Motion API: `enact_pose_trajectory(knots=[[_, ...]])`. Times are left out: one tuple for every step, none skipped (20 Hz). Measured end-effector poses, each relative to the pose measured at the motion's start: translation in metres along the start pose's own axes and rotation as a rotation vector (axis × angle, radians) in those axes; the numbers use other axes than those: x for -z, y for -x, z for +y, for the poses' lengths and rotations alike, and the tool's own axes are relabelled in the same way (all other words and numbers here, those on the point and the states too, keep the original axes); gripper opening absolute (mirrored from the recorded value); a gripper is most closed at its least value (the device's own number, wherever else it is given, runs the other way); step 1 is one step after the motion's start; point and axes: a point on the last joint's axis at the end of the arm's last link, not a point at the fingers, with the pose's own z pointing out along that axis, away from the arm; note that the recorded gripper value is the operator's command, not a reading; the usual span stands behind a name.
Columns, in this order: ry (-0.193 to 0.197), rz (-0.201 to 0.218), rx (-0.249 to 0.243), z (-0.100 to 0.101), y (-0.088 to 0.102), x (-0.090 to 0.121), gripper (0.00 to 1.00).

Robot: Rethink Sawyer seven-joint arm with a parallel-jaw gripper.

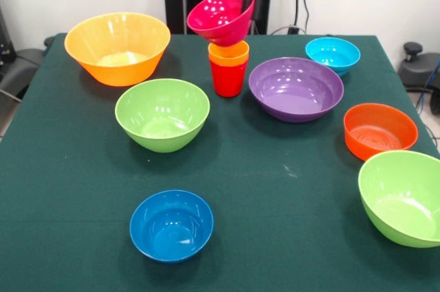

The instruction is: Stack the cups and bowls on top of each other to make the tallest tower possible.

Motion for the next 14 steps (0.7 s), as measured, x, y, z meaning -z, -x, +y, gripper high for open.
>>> enact_pose_trajectory(knots=[[0.002,-0.003,0.004,0.002,0.001,0.001,0.00],[0.004,-0.008,0.010,0.005,0.003,0.002,0.00],[0.007,-0.016,0.022,0.011,0.005,0.005,0.00],[0.008,-0.020,0.029,0.014,0.006,0.008,0.00],[0.008,-0.022,0.033,0.016,0.007,0.009,0.00],[0.008,-0.022,0.037,0.018,0.008,0.010,0.00],[0.009,-0.022,0.043,0.021,0.008,0.012,0.00],[0.009,-0.020,0.051,0.025,0.008,0.014,0.00],[0.010,-0.018,0.055,0.027,0.007,0.015,0.00],[0.009,-0.014,0.068,0.032,0.006,0.016,0.00],[0.008,-0.013,0.075,0.034,0.005,0.017,0.00],[0.005,-0.012,0.087,0.038,0.003,0.018,0.00],[0.001,-0.012,0.099,0.042,0.002,0.019,0.00],[-0.003,-0.011,0.109,0.044,0.000,0.019,0.00]])
